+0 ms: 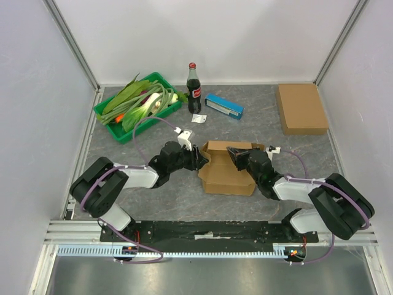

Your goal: Fold the paper box

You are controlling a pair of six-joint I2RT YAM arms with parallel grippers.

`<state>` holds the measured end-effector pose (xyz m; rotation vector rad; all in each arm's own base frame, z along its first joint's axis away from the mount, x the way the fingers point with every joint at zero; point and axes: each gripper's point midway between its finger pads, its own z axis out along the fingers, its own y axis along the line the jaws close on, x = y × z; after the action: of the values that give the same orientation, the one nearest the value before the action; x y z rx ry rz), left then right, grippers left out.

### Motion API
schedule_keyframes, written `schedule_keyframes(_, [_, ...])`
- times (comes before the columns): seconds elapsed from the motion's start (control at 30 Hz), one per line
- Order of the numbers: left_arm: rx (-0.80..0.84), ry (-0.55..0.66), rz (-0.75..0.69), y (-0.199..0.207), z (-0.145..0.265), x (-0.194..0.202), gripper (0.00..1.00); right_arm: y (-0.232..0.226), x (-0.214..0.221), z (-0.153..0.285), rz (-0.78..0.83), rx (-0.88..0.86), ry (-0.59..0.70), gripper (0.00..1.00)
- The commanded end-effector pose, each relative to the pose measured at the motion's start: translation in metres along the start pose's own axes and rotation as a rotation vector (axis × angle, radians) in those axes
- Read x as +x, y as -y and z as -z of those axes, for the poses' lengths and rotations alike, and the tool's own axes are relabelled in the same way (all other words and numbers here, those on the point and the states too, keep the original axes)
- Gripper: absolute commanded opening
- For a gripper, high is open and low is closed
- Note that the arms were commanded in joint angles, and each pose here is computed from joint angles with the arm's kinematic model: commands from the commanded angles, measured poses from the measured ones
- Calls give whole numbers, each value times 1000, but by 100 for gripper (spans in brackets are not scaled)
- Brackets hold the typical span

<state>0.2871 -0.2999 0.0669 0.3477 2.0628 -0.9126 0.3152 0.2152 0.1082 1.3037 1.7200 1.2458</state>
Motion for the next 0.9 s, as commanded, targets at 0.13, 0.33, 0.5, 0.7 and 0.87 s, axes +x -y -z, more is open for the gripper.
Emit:
schedule_keyframes(0.13, [-80, 149, -76, -9, 35, -38, 53, 1, -3, 2, 4, -12, 7, 0])
schedule_keyframes(0.33, [-60, 92, -190, -21, 28, -42, 73, 1, -2, 2, -4, -17, 4, 0])
schedule_keyframes(0.5, [-28, 61, -309, -27, 21, -30, 63, -4, 2, -2, -8, -26, -14, 0])
schedule_keyframes(0.7, [59, 60, -367, -15, 1, -35, 71, -3, 5, -4, -10, -28, -25, 0])
schedule_keyframes(0.87, [99, 67, -416, -2, -13, -38, 56, -5, 6, -5, -9, -27, -28, 0])
